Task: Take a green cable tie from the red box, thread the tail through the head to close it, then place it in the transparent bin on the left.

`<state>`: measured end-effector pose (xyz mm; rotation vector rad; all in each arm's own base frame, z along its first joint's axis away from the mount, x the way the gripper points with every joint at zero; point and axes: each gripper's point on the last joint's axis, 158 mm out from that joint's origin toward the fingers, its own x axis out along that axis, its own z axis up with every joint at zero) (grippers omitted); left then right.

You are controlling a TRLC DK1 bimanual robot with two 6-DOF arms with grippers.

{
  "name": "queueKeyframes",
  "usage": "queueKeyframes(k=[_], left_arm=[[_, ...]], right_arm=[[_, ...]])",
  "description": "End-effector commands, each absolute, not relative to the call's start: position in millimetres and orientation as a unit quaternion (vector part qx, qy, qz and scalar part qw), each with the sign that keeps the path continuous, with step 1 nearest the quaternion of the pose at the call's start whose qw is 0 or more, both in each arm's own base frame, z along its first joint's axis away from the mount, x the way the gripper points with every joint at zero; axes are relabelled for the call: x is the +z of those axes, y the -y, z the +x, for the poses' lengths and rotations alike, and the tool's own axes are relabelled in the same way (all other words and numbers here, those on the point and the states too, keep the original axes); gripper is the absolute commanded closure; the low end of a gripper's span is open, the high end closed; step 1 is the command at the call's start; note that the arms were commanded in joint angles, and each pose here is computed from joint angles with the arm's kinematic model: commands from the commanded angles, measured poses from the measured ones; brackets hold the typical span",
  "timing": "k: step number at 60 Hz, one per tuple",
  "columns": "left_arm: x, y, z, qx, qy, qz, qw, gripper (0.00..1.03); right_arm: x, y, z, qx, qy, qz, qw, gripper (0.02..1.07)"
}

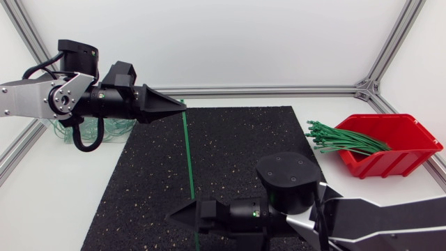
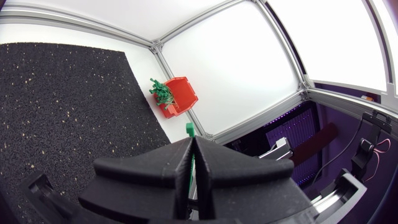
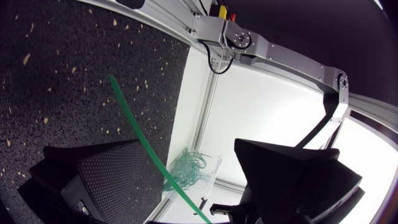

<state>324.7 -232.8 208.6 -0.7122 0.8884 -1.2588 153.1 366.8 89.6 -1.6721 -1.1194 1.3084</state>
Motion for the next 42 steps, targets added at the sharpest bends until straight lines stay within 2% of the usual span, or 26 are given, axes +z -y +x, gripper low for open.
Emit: queueKeyframes(k=[1, 24, 42], left_arm=[[209, 233, 328, -0.559, -0.398, -0.323, 0.651, 1.0], [206, 231, 330, -0.559, -0.401, -0.328, 0.648, 1.0], [205, 230, 333, -0.559, -0.402, -0.331, 0.645, 1.0]], right_arm=[[77, -362, 140, 0.521, 0.442, -0.646, 0.34, 0.07], [62, -357, 125, 0.552, 0.444, -0.624, 0.33, 0.07], [56, -357, 137, 0.551, 0.426, -0.632, 0.339, 0.06]])
